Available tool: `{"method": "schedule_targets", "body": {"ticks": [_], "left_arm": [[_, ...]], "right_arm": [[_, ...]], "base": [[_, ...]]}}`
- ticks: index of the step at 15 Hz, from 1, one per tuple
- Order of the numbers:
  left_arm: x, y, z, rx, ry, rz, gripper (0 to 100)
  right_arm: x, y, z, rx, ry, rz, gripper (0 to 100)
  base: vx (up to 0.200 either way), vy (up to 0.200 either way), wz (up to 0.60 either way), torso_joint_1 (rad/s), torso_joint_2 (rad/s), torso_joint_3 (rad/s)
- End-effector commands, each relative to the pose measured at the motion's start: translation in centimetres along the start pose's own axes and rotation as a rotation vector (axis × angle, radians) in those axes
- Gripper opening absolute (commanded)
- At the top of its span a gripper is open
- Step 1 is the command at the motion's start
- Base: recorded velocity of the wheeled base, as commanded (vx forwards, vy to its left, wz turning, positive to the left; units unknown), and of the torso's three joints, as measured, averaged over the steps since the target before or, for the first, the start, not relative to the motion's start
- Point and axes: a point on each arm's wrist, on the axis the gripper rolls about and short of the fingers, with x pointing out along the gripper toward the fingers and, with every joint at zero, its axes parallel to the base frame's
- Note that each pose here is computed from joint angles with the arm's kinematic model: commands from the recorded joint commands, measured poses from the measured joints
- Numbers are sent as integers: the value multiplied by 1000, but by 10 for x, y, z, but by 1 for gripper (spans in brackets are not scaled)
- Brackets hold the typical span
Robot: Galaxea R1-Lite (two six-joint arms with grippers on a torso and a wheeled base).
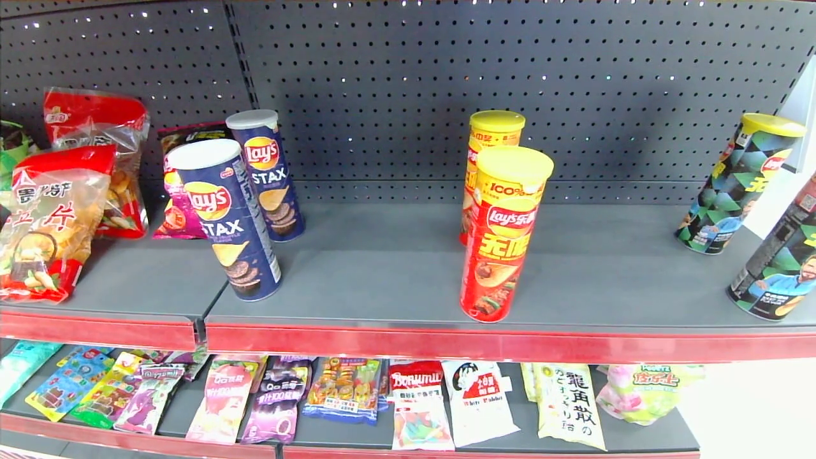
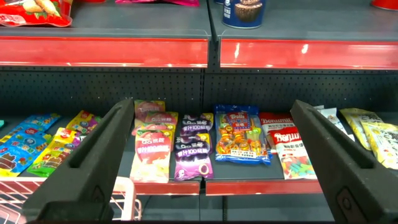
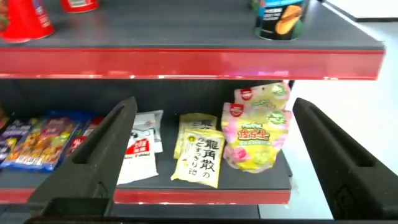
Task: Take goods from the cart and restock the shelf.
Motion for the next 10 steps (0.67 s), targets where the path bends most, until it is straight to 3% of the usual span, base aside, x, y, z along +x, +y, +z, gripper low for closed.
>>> {"method": "schedule_targets", "body": {"ticks": [1,10], "left_arm": [[0,0,0,0,2,0,100],[0,0,0,0,2,0,100]], "right_arm": [[0,1,-2,-9,10,25,100],[1,1,-6,25,38,28,100]], "base": [[0,0,0,0,0,0],[0,0,0,0,0,0]]}}
